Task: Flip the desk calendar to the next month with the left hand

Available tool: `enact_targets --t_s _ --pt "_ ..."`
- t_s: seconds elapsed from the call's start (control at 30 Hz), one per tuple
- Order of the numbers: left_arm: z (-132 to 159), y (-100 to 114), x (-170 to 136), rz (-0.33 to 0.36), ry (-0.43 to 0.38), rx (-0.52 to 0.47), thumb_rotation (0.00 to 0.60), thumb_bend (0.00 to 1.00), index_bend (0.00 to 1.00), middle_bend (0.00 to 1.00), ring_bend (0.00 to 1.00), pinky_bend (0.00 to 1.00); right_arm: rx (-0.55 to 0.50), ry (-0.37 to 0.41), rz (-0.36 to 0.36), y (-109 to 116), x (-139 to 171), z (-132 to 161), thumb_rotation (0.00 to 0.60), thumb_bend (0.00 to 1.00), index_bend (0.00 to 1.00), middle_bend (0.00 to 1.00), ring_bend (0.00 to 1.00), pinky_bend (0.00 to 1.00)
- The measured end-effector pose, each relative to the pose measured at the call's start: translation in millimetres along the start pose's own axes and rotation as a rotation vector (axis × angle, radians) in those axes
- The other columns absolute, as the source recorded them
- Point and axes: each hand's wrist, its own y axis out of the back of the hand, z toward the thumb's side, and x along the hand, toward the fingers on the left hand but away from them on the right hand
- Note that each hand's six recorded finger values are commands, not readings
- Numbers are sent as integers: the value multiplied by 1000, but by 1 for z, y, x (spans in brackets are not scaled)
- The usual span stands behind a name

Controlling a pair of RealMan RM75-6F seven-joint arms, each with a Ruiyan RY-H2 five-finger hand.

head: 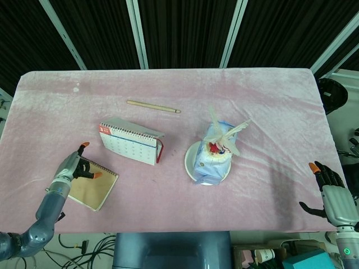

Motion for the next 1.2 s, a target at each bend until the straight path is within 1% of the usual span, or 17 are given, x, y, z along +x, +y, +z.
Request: enact_targets --t_s 0.23,0.53,0.93,1.2 --pt "10 -19 -2 -31 -17 4 600 149 0 785 793 788 -2 2 1 0 0 0 600 125 0 0 0 70" --pt "19 -31 -2 -54 -35 0 600 160 0 783 792 788 -4 6 2 0 1 1 600 126 0 0 0 70" --pt "33 -42 -1 -74 -60 -3 600 160 0 778 790 788 -4 8 3 0 1 1 600 125 0 0 0 70" --pt "41 -44 -1 -65 -78 -5 600 160 0 776 789 788 -4 9 2 0 1 2 600 126 0 0 0 70"
